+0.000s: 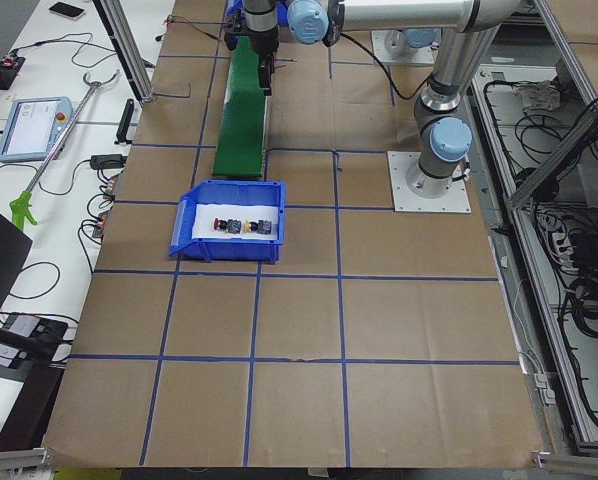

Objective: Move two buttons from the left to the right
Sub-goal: 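Move the left gripper down toward the blue bin holding the buttons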

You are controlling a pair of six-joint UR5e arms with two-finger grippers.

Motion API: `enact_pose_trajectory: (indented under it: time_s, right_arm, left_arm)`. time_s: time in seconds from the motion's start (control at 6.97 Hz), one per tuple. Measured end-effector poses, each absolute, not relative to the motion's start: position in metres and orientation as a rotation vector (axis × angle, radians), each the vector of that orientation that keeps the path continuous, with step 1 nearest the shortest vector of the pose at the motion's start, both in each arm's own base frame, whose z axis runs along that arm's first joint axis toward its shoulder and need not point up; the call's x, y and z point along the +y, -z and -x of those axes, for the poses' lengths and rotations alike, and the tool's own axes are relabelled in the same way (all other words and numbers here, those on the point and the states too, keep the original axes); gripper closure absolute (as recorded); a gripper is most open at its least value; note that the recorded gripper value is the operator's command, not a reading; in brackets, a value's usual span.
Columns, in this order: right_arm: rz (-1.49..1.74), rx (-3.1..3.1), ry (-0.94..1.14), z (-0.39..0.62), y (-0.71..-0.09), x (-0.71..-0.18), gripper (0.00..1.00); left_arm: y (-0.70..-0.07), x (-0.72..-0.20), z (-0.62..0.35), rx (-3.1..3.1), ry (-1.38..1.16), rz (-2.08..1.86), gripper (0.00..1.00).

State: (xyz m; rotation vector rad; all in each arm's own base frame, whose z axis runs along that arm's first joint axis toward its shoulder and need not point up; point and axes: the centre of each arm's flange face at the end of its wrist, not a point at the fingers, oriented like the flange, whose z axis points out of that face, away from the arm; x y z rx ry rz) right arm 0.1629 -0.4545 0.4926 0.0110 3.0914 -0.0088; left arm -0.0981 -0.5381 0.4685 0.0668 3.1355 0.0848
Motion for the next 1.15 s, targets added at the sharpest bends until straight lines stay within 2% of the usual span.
enact_pose_trajectory:
  time_s: [1.15]
  right_arm:
    - [-0.015, 3.092, 0.002, -0.1631, -0.4909, -0.4550, 0.00]
  left_arm:
    - [-0.4666, -0.5363, 0.0992, 3.145, -0.089, -0.066, 0.00]
